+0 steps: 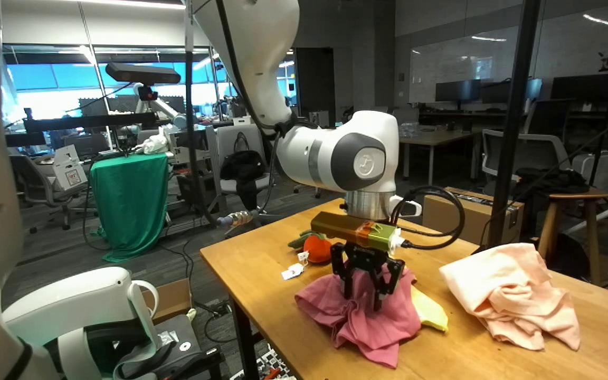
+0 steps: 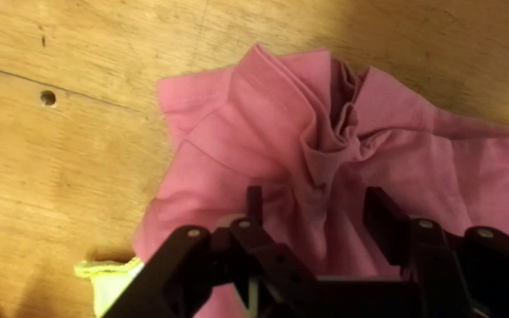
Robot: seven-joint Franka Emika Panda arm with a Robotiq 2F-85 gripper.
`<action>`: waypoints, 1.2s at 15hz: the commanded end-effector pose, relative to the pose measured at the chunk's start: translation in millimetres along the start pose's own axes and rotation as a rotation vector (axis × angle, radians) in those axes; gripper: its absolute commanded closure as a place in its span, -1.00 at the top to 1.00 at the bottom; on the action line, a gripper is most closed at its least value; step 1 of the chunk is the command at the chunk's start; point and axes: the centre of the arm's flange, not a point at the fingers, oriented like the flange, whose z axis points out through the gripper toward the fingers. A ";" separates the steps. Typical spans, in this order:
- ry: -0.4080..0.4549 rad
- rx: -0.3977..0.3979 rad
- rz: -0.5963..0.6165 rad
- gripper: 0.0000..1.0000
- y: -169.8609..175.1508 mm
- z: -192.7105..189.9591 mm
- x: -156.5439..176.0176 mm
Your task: Separate the objects on the heap
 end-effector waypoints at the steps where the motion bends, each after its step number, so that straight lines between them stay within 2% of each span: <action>1: 0.042 -0.035 0.022 0.88 -6.7 -37.5 0.6; 3: 0.084 -0.048 -0.003 1.00 -12.4 -51.3 1.1; 7: 0.157 -0.061 -0.125 1.00 -28.9 -67.9 8.0; 12: 0.221 -0.082 -0.374 1.00 -48.6 -71.3 20.7; 16: 0.221 -0.052 -0.535 1.00 -63.3 -63.9 37.3; 18: 0.220 -0.033 -0.559 1.00 -76.3 -56.7 47.3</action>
